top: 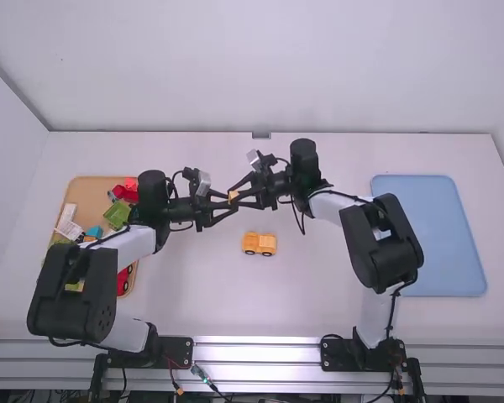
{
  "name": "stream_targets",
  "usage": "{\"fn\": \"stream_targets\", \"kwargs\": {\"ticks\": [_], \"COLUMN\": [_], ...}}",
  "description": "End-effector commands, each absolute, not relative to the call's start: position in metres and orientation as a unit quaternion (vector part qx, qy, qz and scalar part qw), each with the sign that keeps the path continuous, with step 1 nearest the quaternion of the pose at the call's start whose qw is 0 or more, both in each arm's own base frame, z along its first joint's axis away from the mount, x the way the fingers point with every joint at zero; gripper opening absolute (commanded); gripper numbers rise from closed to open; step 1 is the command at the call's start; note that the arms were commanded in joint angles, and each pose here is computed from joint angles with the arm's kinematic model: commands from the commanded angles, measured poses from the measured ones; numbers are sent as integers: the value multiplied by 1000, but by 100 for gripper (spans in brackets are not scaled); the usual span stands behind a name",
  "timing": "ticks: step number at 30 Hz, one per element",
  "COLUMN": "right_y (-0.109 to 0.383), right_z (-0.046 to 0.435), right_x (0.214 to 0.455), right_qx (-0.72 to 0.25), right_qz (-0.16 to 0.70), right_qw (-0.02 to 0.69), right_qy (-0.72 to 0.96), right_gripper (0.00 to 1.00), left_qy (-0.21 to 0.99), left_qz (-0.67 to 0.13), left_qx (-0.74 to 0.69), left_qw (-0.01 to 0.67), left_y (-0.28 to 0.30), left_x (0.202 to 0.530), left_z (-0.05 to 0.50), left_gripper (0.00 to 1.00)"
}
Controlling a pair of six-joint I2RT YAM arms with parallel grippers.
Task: Assemble lego blocks to make yellow taxi
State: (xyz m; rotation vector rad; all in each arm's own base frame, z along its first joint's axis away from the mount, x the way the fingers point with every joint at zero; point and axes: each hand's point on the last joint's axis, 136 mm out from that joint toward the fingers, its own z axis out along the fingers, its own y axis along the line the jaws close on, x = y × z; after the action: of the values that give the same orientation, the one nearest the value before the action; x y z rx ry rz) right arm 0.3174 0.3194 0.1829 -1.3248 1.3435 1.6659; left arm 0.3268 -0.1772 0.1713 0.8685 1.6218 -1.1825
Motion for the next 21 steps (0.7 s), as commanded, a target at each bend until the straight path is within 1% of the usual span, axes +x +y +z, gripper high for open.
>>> {"fn": "stream_targets", "kwargs": {"ticks": [1, 3, 4, 5, 6, 7, 9, 10, 11, 12, 13, 14, 15, 16, 17, 19, 21], "right_y": [321, 321, 321, 321, 321, 321, 322, 322, 322, 322, 321, 317, 316, 310, 304, 292, 286], "right_z": [187, 187, 187, 187, 187, 187, 187, 185, 182, 181, 175, 165, 162, 152, 142, 126, 115], "right_x": [319, 319, 319, 319, 319, 319, 322, 327, 337, 339, 353, 374, 379, 394, 407, 422, 426], "right_qx": [-508, -507, -507, -507, -507, -507, -503, -497, -481, -479, -456, -423, -414, -391, -371, -347, -351], "right_qz": [632, 632, 632, 632, 632, 632, 628, 623, 612, 610, 592, 563, 554, 527, 501, 458, 414], "right_qw": [307, 307, 307, 306, 306, 307, 311, 317, 328, 330, 344, 361, 365, 376, 383, 381, 363], "right_qy": [499, 499, 500, 500, 500, 500, 505, 515, 535, 539, 569, 611, 623, 654, 682, 724, 758], "right_gripper": [25, 19, 19, 19, 18, 16, 14, 10, 7, 6, 3, 1, 1, 0, 0, 0, 0], "left_qy": [648, 648, 648, 648, 648, 648, 648, 648, 648, 649, 652, 665, 671, 691, 722, 779, 835], "left_qz": [-476, -476, -476, -476, -476, -476, -476, -476, -476, -476, -476, -472, -470, -458, -436, -379, -303], "left_qx": [365, 365, 365, 365, 365, 365, 365, 365, 364, 364, 360, 347, 342, 323, 295, 239, 183], "left_qw": [469, 469, 470, 470, 470, 469, 469, 469, 469, 469, 467, 463, 461, 456, 449, 438, 421], "left_y": [-179, -179, -179, -179, -179, -179, -179, -179, -179, -179, -177, -174, -173, -171, -165, -148, -124], "left_x": [324, 324, 324, 324, 324, 324, 324, 324, 324, 324, 325, 328, 329, 335, 343, 359, 371], "left_z": [178, 178, 178, 178, 178, 178, 178, 178, 178, 178, 176, 172, 170, 162, 149, 125, 96], "left_gripper": [2, 2, 3, 8, 29, 78, 99, 99, 99, 99, 99, 99, 99, 99, 99, 99, 99]}}
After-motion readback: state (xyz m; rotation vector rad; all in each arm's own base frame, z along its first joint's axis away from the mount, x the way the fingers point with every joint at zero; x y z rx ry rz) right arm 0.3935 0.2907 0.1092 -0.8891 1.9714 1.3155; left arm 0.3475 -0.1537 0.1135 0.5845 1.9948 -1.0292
